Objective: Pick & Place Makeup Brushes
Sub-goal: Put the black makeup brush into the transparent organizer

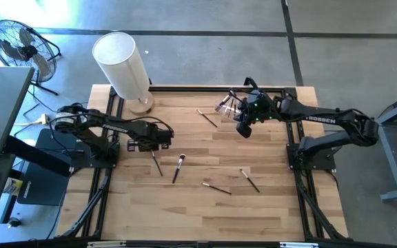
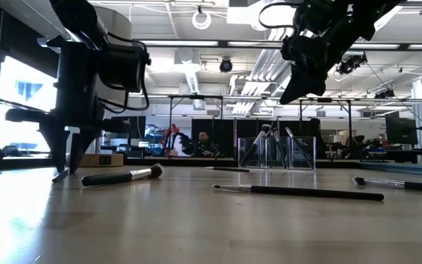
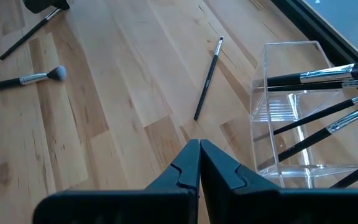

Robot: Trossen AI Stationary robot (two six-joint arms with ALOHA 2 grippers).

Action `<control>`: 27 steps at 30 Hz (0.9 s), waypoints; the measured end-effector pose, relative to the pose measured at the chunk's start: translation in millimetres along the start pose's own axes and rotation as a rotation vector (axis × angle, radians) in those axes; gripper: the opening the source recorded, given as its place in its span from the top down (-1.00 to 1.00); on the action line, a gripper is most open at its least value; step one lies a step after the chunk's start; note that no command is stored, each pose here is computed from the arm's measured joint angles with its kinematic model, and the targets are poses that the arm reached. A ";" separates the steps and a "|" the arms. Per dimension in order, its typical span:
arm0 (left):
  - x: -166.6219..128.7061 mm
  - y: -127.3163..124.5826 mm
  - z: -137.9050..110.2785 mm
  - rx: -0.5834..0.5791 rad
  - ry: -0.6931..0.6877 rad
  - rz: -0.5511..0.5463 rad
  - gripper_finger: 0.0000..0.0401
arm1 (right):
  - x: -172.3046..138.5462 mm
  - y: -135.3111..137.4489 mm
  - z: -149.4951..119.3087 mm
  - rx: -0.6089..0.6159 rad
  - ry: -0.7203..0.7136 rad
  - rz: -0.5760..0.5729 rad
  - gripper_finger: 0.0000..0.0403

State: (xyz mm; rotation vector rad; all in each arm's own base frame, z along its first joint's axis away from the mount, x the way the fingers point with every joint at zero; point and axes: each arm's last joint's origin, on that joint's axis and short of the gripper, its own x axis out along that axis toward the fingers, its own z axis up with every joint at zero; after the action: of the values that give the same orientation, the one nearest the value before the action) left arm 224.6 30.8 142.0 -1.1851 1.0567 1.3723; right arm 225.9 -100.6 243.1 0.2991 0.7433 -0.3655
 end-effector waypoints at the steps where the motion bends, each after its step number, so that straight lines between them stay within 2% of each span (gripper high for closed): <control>1: -0.1 -0.3 0.0 0.000 0.000 -0.003 0.69 | 0.0 0.0 -0.1 0.000 0.001 0.001 0.97; 3: -0.1 -0.9 0.0 -0.002 0.004 -0.008 0.86 | 0.0 0.1 -0.1 0.000 0.001 0.002 0.99; 5: -0.1 -1.1 -0.2 -0.002 0.002 -0.011 0.96 | 0.0 0.1 -0.1 0.000 0.001 0.002 0.99; 11: -3.1 -2.3 -0.9 0.034 -0.002 -0.039 0.98 | 0.0 0.1 0.0 0.000 0.000 0.003 0.97; 13: -9.8 -7.9 -2.2 0.052 -0.035 -0.084 0.98 | 0.0 0.1 0.0 0.012 0.000 0.003 0.97; 18: -44.4 -23.6 0.7 0.121 -0.115 -0.186 0.99 | 0.0 -0.1 0.0 0.037 -0.001 -0.003 0.97; 20: -64.2 -35.9 4.1 0.146 -0.165 -0.268 0.99 | 0.0 -0.2 0.3 0.069 -0.004 -0.006 0.95; 23: -90.8 -47.4 9.7 0.255 -0.262 -0.301 1.00 | 0.1 0.1 1.3 0.103 -0.013 0.002 0.92; 27: -140.2 -64.3 17.8 0.397 -0.399 -0.408 1.00 | 0.0 3.3 7.3 0.093 -0.072 0.056 0.84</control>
State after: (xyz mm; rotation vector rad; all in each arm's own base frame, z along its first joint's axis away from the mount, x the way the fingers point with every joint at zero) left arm 289.7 36.9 282.8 -0.7397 0.7080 0.9661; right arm 231.7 -100.5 248.7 0.3911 0.6468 -0.3569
